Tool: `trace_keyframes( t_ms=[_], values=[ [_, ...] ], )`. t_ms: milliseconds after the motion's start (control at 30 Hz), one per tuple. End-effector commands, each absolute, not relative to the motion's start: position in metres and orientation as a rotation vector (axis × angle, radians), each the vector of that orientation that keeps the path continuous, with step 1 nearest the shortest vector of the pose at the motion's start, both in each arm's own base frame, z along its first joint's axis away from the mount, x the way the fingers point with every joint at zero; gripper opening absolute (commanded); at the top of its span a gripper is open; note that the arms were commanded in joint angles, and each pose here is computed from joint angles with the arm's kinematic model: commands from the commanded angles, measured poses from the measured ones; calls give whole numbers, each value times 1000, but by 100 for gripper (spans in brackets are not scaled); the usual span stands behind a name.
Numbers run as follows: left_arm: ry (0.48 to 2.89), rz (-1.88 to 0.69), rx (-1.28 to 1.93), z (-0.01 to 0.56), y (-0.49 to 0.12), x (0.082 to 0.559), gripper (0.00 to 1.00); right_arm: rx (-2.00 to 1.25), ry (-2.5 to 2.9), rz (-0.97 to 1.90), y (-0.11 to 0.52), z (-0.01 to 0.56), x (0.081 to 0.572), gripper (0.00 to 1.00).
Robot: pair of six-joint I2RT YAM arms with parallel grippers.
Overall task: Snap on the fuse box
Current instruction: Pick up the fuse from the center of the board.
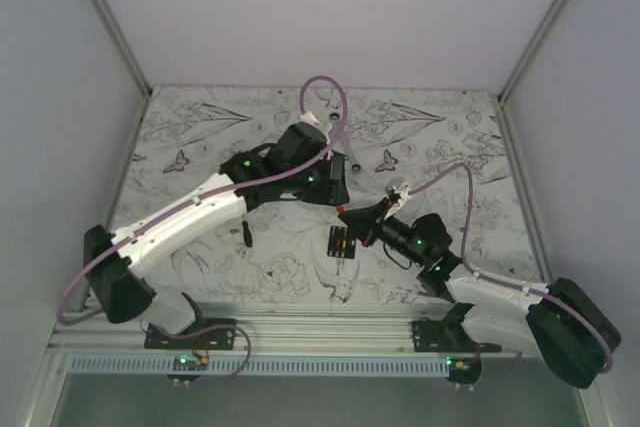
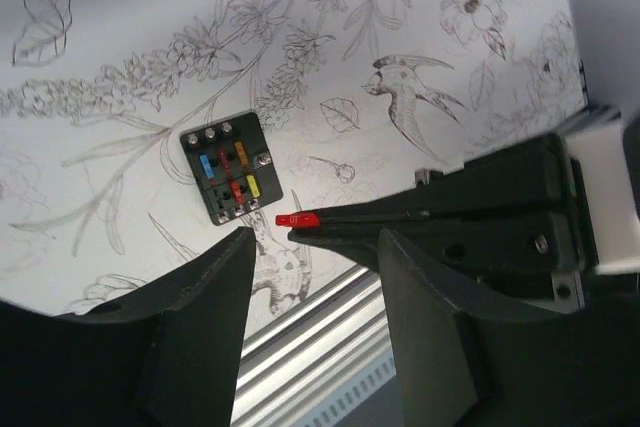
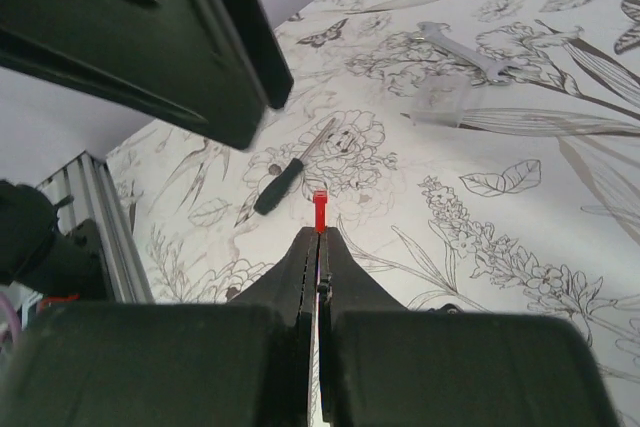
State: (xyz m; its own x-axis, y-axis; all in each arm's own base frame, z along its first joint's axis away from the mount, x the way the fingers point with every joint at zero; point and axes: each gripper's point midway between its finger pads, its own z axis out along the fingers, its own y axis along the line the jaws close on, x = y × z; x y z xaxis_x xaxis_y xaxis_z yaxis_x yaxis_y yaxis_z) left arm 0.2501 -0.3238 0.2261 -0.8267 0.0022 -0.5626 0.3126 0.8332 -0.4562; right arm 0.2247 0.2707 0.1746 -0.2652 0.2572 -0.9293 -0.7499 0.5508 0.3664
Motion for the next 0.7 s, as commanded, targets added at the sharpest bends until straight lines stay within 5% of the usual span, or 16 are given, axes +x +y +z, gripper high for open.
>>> trace_keyframes(
  t_ms=[0,233,667],
  values=[
    [2263,-771,628,254,-311,234,55,-604,1481,1056,278,196,215,0],
    [2017,-738,974,263,-289,210,55,-814,1450,1108,279,204,194,0],
    [1904,-904,1256,240,-305,194,36,-919,1394,1142,279,216,176,0]
  ],
)
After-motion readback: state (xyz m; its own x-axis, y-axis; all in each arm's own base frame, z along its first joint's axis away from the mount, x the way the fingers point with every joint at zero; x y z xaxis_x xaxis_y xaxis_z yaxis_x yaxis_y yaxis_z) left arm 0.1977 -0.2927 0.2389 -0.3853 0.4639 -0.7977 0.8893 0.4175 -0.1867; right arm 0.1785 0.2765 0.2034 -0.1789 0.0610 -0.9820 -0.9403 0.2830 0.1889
